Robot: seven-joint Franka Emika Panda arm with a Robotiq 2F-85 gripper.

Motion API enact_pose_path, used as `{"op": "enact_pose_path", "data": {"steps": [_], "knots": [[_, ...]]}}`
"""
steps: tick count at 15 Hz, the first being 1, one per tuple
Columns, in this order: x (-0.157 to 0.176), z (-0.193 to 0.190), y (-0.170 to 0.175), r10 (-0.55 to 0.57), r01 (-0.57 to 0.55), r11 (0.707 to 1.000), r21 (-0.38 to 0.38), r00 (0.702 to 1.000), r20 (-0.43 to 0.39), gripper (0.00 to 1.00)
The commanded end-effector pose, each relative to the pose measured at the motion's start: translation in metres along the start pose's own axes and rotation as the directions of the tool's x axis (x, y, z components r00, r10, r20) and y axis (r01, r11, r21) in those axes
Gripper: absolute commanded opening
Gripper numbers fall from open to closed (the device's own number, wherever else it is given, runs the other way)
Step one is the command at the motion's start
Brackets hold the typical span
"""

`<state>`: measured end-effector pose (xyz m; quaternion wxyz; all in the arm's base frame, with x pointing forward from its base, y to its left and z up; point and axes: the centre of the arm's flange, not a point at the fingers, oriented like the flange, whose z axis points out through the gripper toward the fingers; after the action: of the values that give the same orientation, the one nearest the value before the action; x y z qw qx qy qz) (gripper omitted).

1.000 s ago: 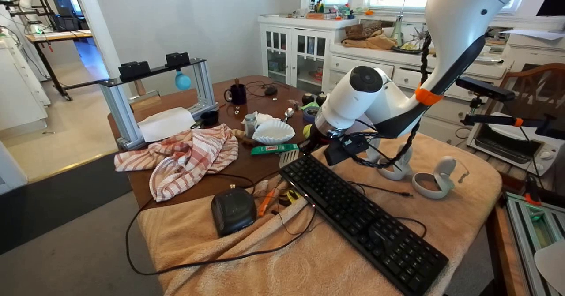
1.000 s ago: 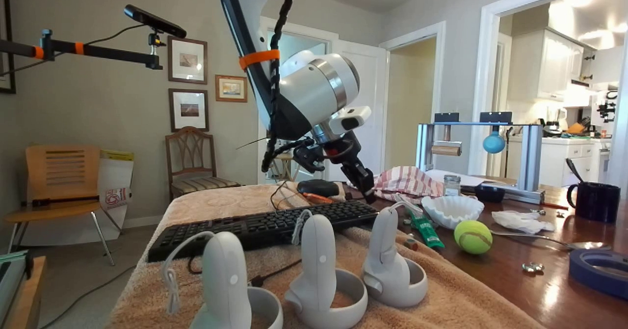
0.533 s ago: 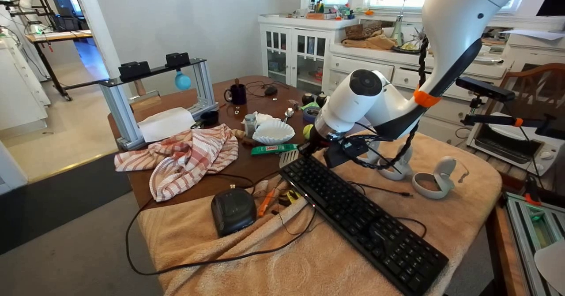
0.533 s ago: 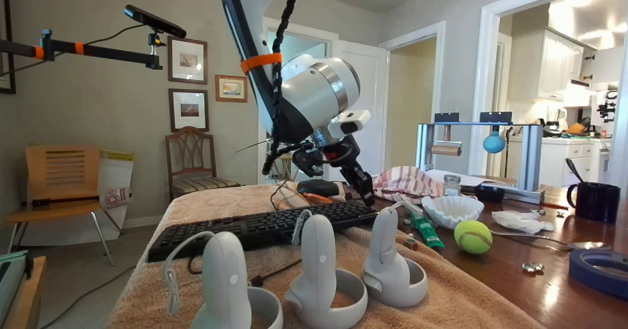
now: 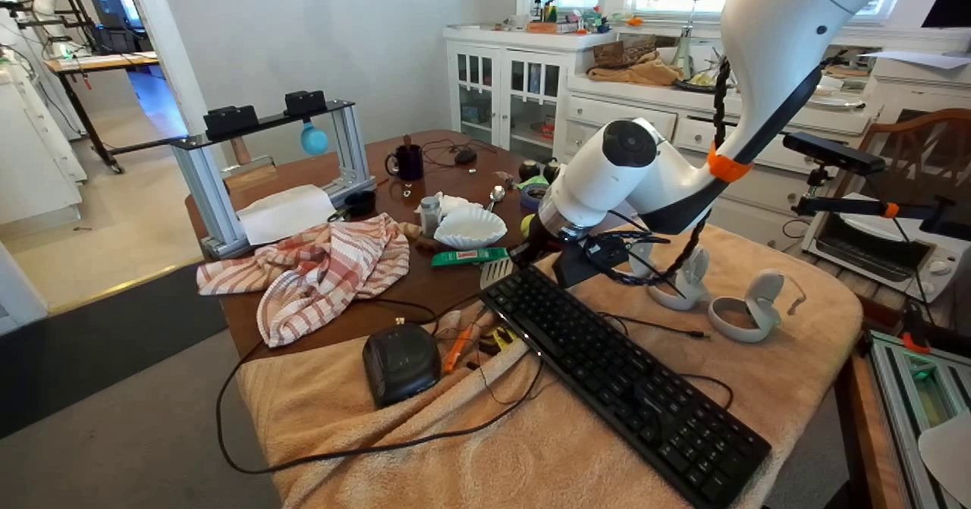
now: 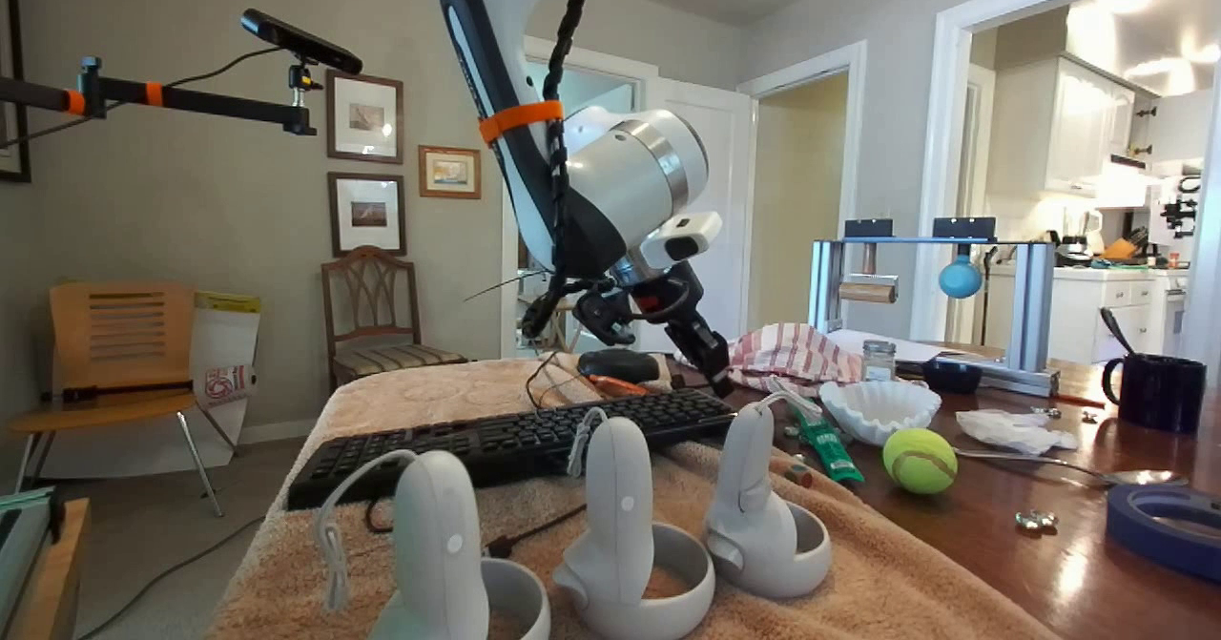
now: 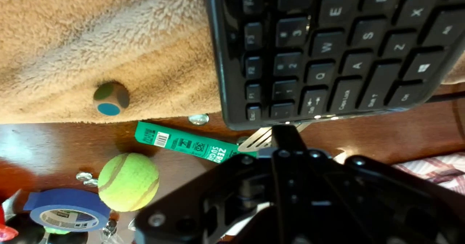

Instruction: Press a button on the keyboard

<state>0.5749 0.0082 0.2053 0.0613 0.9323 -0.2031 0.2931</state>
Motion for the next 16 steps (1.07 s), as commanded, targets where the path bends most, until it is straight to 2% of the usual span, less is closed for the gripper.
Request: {"op": "enact_pose_path", "data": {"steps": [1,11,16], "knots": [[-0.0115,0.0121,-0.0023,0.006,-0.006,0.999,0.033,1.000,-0.004,0.00],[-0.0214,0.0192,-0.0016,-0.005,0.004,1.000,0.016,0.998,0.070,0.00],[-0.0186,0.0188,-0.0005,-0.001,0.000,1.000,0.008,0.999,0.042,0.00]]}}
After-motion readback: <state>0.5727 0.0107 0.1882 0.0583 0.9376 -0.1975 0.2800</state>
